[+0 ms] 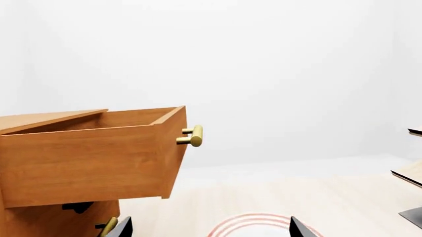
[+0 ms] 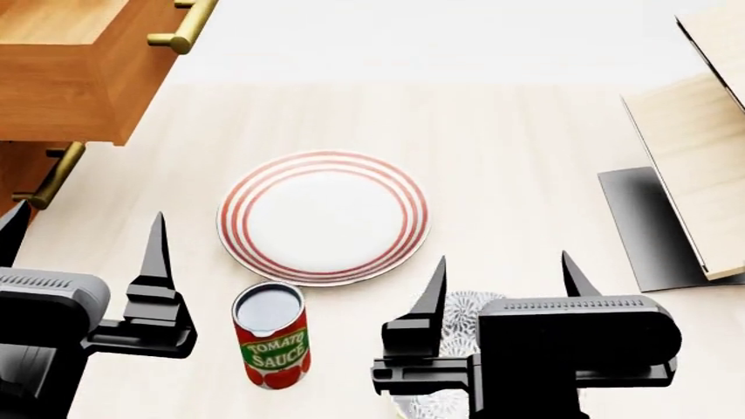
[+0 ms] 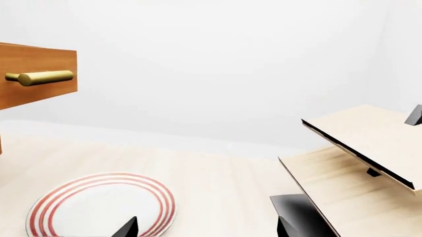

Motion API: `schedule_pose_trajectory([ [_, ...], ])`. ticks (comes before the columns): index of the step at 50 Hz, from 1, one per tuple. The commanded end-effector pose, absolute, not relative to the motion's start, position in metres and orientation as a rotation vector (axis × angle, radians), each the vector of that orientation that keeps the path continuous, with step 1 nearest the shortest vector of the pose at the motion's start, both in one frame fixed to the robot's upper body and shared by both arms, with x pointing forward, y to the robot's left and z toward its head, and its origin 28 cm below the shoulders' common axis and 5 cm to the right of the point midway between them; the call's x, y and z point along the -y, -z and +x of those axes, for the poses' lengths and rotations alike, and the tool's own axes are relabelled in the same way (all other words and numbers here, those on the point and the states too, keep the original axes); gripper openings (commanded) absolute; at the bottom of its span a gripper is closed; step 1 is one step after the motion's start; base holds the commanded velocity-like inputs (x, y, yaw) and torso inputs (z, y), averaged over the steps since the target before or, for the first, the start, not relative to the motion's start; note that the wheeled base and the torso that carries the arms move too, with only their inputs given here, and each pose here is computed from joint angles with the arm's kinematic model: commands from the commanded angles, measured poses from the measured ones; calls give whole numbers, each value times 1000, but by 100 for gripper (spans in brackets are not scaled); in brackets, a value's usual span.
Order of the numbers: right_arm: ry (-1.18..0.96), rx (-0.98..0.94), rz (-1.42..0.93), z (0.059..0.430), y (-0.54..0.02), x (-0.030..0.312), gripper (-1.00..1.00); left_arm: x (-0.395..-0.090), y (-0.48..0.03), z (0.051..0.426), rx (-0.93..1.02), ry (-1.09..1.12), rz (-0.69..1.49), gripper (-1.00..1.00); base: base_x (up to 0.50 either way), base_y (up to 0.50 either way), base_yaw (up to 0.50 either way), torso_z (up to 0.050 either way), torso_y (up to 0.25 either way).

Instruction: Close the top drawer of the cabinet.

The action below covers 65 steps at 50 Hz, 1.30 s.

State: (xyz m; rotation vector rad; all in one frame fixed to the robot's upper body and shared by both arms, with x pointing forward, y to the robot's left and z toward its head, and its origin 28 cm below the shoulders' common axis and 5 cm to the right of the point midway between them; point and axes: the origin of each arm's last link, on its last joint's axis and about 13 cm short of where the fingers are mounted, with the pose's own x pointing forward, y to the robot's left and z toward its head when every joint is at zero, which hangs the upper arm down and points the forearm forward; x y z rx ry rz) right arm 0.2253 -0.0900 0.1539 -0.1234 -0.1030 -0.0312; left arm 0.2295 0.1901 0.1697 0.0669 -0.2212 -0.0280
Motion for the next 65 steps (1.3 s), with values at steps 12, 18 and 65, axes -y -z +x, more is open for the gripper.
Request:
schedule_pose_trajectory([
  [12,18,96,-135,226,-151,90,100,-190,-167,231,213,30,69,100,500,0,0,0,1],
  [18,32,82,-125,229,-149,90,100,-189,-167,231,209,34,63,100,417,0,0,0,0],
  [65,-25,49,-173,227,-127,79,100,-148,-179,382,144,75,117,100,0,0,0,0,0],
])
